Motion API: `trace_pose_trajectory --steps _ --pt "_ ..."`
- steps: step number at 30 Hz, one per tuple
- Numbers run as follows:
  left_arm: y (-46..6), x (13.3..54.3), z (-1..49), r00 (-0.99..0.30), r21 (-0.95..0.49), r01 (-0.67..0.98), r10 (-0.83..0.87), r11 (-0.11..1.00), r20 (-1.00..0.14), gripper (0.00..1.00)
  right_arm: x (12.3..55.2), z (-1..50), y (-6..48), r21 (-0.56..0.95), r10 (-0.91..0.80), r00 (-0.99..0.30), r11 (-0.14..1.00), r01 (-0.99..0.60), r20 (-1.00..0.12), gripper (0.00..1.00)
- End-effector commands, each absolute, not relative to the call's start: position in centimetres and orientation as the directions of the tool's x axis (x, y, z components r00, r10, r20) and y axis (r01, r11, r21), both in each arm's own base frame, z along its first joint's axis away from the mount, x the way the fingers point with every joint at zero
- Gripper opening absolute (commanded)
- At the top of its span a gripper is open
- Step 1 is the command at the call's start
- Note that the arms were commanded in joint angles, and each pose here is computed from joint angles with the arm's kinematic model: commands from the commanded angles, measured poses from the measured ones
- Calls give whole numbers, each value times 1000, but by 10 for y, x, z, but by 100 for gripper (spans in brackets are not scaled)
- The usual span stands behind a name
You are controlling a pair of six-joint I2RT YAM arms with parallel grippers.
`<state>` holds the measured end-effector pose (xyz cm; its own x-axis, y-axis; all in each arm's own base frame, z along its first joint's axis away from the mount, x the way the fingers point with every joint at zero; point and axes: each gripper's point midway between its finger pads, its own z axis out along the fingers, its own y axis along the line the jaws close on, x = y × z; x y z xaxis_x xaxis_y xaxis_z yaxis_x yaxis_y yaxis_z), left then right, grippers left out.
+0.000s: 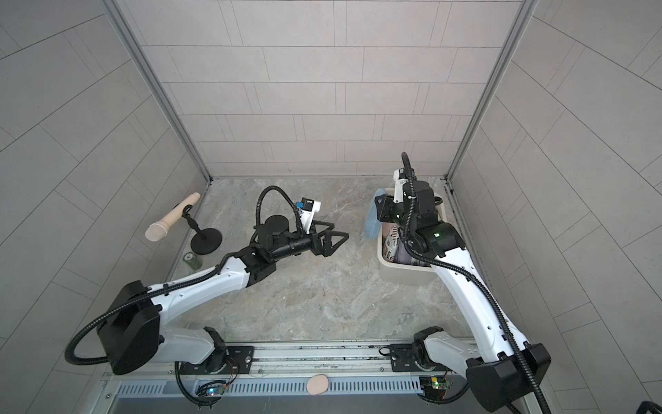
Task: Put the glasses cases into the storage boxes
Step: Place the glasses case in the storage box.
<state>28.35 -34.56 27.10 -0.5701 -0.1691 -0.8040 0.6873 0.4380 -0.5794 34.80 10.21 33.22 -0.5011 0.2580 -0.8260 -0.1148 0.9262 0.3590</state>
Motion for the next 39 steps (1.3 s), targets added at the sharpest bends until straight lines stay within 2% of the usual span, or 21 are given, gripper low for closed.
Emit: trace_pose_trajectory --steps 1,4,9,17,26,31,39 --pt "-323 296 287 -560 -635 600 -311 487 -768 100 335 357 75 265 214 -433 962 -60 -876 17" --pt "-297 308 283 -551 -675 469 -409 569 -728 100 326 353 57 242 213 -437 970 -10 -874 17" --pt "-253 321 266 -510 -733 211 -567 646 -647 99 313 345 31 222 226 -449 973 61 -865 17" --pt "-240 317 259 -535 -700 47 -574 713 -620 97 306 333 1 145 214 -478 973 177 -852 17" --pt "-247 313 249 -566 -684 46 -545 728 -619 96 285 334 -42 -4 183 -497 936 352 -849 16" --pt "-252 320 259 -535 -687 85 -548 722 -643 96 293 343 -33 65 214 -470 948 312 -856 16" --pt "-256 322 263 -534 -672 113 -525 732 -663 97 285 308 -39 11 199 -533 942 336 -822 14"
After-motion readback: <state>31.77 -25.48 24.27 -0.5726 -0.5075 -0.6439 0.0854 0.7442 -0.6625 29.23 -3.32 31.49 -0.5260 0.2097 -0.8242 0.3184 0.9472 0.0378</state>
